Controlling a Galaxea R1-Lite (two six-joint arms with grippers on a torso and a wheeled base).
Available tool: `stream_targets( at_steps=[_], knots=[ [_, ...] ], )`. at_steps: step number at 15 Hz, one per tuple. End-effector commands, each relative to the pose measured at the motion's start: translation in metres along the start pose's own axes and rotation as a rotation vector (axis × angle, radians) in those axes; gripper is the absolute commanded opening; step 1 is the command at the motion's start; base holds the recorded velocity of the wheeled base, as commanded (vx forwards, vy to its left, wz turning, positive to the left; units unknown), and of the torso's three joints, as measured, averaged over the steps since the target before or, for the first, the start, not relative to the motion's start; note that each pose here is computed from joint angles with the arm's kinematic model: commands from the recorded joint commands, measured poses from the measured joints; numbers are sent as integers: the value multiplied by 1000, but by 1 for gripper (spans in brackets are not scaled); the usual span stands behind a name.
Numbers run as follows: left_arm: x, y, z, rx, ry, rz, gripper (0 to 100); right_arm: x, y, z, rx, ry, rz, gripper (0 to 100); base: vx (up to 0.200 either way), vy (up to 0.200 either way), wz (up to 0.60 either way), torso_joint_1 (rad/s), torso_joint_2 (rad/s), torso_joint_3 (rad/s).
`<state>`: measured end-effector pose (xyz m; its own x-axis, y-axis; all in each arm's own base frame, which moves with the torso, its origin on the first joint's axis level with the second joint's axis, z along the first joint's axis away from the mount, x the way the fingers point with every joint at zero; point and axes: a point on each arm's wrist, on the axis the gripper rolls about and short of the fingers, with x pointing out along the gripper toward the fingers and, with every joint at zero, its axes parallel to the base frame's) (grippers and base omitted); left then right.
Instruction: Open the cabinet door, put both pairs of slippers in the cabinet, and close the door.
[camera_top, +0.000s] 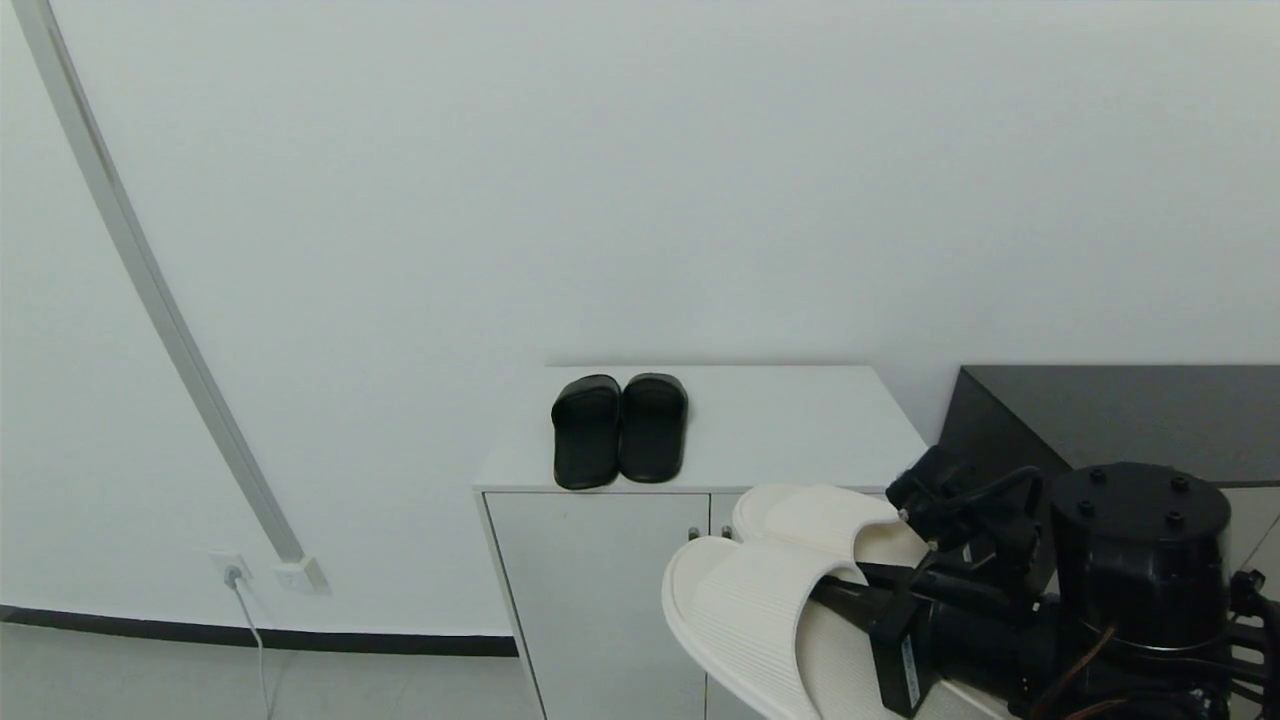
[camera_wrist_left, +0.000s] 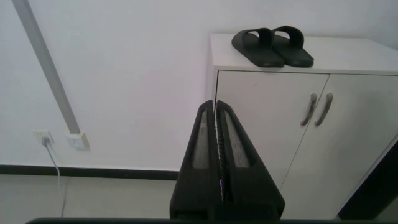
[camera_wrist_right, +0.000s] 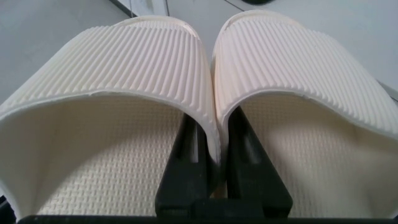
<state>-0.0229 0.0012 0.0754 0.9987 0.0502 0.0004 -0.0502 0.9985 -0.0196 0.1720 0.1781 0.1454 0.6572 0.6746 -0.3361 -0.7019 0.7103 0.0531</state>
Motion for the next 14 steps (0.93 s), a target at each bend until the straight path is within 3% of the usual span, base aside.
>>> stream_targets(
  at_steps=[1,3,4,14],
  knots=[
    [0,0,0,0,2,0,0,1,0,-2,0,10,0,0,0,0,0,-100,266,134],
    [0,0,0,-2,2,-1,0,1,0,-2,-1,10,1,0,0,0,0,-149,349,178],
    [0,0,0,-2,2,-3,100,0,0,-2,0,9,1,0,0,0,0,-154,388,217],
    [0,0,0,-2,2,-1,100,1,0,-4,-2,16,1,0,0,0,0,-205,491,278]
  ],
)
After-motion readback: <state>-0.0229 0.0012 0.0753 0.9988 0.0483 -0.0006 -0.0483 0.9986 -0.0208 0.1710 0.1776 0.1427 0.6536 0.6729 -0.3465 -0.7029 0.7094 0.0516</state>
